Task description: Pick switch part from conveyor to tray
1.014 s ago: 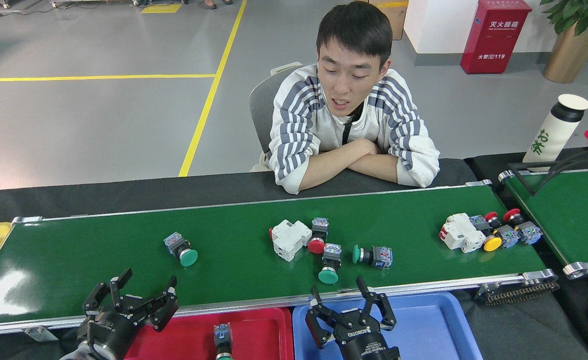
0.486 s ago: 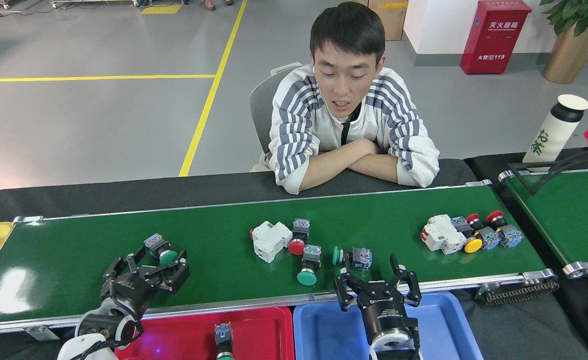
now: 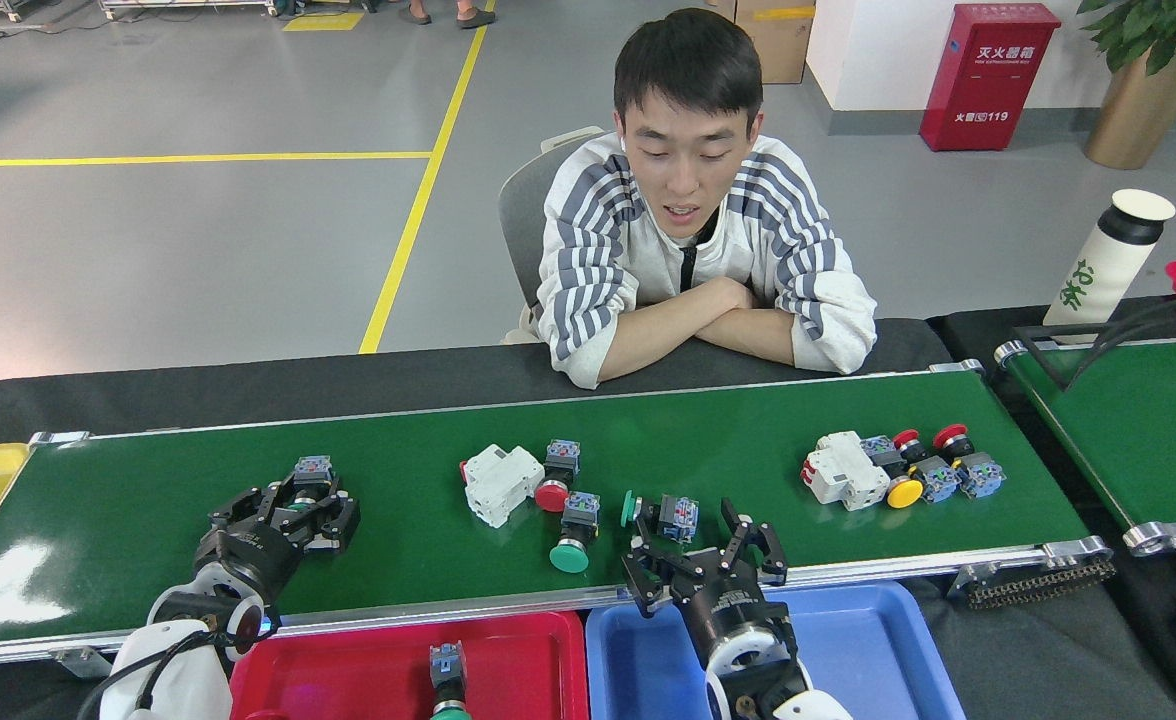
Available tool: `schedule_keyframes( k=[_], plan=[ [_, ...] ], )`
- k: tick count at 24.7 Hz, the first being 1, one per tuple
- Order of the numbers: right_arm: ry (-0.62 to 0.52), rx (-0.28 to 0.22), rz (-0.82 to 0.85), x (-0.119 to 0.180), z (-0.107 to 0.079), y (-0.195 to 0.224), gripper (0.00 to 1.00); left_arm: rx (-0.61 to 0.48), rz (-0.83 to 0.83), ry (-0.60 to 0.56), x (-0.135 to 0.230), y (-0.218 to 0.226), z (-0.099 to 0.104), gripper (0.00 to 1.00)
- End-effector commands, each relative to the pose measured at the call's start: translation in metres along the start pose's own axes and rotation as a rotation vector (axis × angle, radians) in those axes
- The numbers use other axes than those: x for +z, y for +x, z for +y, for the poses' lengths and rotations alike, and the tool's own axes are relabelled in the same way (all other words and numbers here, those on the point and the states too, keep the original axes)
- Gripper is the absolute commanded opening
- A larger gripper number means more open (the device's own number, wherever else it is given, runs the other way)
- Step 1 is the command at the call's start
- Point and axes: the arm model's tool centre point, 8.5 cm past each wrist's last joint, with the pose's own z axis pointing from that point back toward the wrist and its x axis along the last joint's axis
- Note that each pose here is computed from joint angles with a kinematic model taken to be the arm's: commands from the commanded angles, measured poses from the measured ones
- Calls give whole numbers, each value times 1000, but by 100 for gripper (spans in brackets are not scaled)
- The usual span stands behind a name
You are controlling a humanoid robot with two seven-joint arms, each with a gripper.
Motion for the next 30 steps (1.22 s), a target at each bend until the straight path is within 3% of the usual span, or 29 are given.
schedule_keyframes(
  k=[1, 3, 5, 6, 9, 13, 14, 16, 17, 18, 19, 21, 22, 23, 24, 30],
  plan=[
    [-7, 2, -50, -10, -11, 19, 97, 1, -49, 89, 10, -3, 23, 2],
    [3, 37, -98, -13, -9, 31, 76, -12, -101, 132, 32, -2, 24, 3],
    [16, 69, -128, -15, -9, 39, 35, -47, -173, 169, 58, 13, 21, 4],
    [18, 73, -135, -15, -9, 41, 21, -67, -209, 178, 71, 21, 17, 4],
    [20, 72, -172, -14, -8, 44, 4, -113, -337, 178, 113, 50, -3, 6],
    [-39, 50, -243, -5, -25, 57, 2, -133, -438, 122, 147, 74, -35, 10],
    [-57, 42, -280, 3, -27, 61, 2, -134, -451, 113, 149, 76, -38, 19],
    [-96, 40, -369, 21, -33, 65, 2, -124, -449, 112, 149, 78, -39, 51],
    [-109, 36, -414, 33, -33, 67, 2, -116, -444, 115, 149, 77, -40, 79],
    [-121, 35, -462, 45, -32, 71, 2, -112, -440, 118, 149, 76, -39, 100],
    [-129, 33, -510, 58, -30, 75, 2, -107, -439, 118, 149, 75, -40, 100],
    [-134, 43, -642, 85, -23, 91, 5, -80, -418, 129, 151, 70, -39, 100],
    [-133, 51, -687, 95, -19, 99, 17, -57, -386, 139, 152, 62, -38, 100],
    [-132, 59, -710, 103, -14, 104, 52, -30, -342, 150, 153, 53, -38, 100],
    [-126, 70, -724, 110, -8, 110, 97, 6, -274, 161, 155, 41, -38, 100],
    [-129, 73, -788, 122, -2, 118, 100, 108, 82, 154, 173, -24, -48, 100]
  ],
)
